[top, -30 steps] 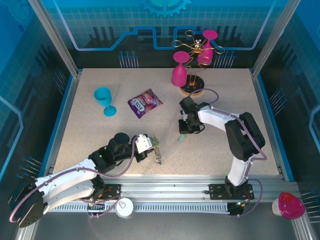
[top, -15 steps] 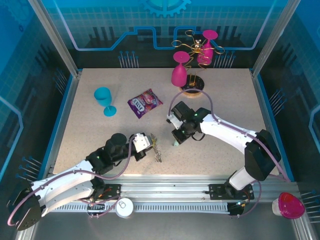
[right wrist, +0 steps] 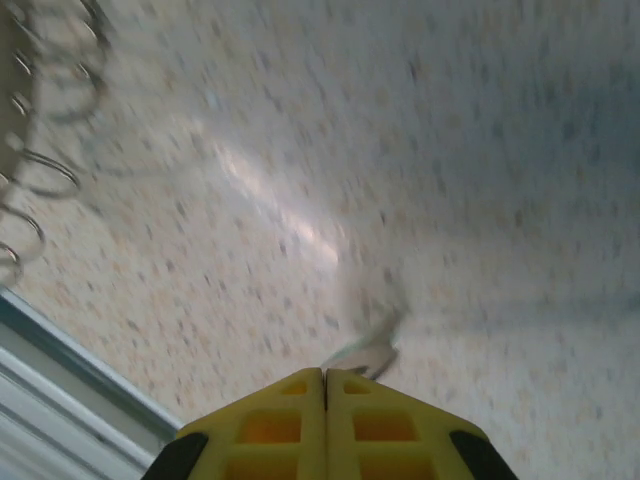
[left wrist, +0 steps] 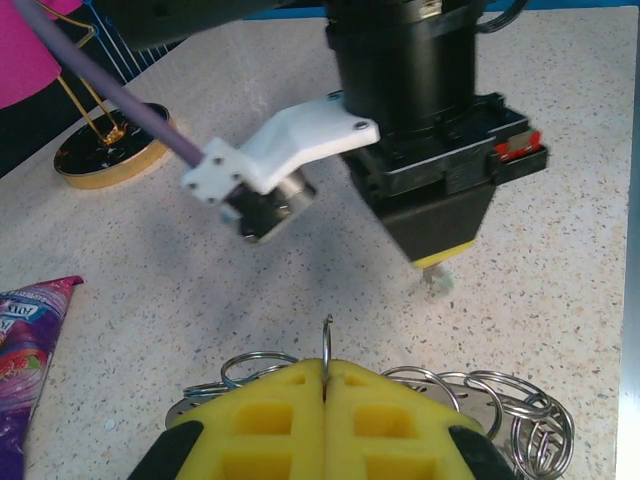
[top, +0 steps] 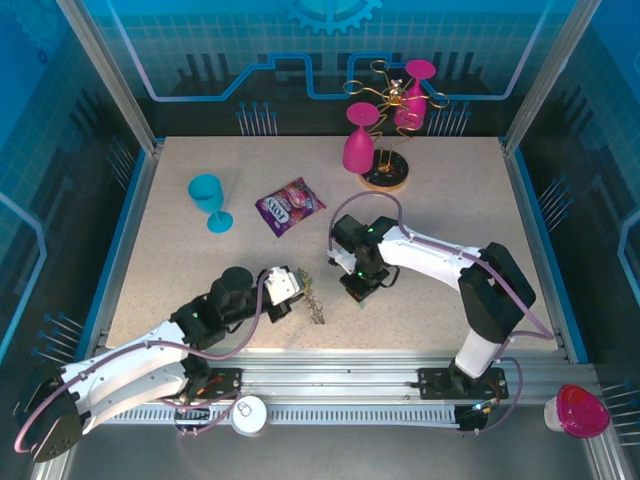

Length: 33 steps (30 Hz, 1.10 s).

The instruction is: Put the keys on the keyring

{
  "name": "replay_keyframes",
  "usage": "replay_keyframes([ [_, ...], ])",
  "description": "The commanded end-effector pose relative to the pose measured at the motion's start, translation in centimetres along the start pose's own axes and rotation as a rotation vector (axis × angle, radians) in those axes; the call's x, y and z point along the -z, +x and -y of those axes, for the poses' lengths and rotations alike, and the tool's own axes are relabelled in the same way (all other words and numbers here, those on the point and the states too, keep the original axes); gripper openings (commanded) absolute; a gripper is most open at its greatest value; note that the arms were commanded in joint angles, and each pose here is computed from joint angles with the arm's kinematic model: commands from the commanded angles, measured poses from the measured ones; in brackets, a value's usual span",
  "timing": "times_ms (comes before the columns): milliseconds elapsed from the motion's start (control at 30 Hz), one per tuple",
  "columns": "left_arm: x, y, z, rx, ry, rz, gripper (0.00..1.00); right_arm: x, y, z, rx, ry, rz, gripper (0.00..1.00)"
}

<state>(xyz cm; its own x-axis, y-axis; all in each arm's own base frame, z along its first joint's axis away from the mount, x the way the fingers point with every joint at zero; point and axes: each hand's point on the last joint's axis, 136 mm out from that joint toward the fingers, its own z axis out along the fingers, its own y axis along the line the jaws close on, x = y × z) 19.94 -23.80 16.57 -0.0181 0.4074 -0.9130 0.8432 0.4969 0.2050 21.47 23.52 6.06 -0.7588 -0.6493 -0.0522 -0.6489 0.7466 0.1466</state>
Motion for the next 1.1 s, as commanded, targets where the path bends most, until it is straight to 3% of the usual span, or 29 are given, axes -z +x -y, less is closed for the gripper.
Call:
replay_keyframes([
  [0,0.2,-0.8,0.2,-0.016,0.012,0.019,0.0,-1.8,-2.1,1.0,0.02,0.022,0.028,0.0],
  [67,0.1,-0.7,0.2,-0.016,0.013,0.013,0.0,-1.9,-2.9,1.0,0.026,0.021,0.052,0.04],
  [300,0.0,-0.6,0.2,-0.017,0.012,0.011,0.0,-1.7,-4.0,1.2,0.013,0.024,0.114,0.41],
  [433,0.0,-0.5,0.2,-0.018,0.01,0.012,0.0,-0.3,-3.9,1.6,-0.008,0.035,0.192,0.52],
  [733,0.1,-0.7,0.1,-0.015,0.009,0.019,0.0,-0.6,-0.8,1.5,-0.089,-0.014,0.186,0.5],
  [1067,0.1,-0.6,0.2,-0.011,0.012,0.02,0.0,-1.8,-1.5,2.1,-0.16,-0.138,0.244,0.45],
])
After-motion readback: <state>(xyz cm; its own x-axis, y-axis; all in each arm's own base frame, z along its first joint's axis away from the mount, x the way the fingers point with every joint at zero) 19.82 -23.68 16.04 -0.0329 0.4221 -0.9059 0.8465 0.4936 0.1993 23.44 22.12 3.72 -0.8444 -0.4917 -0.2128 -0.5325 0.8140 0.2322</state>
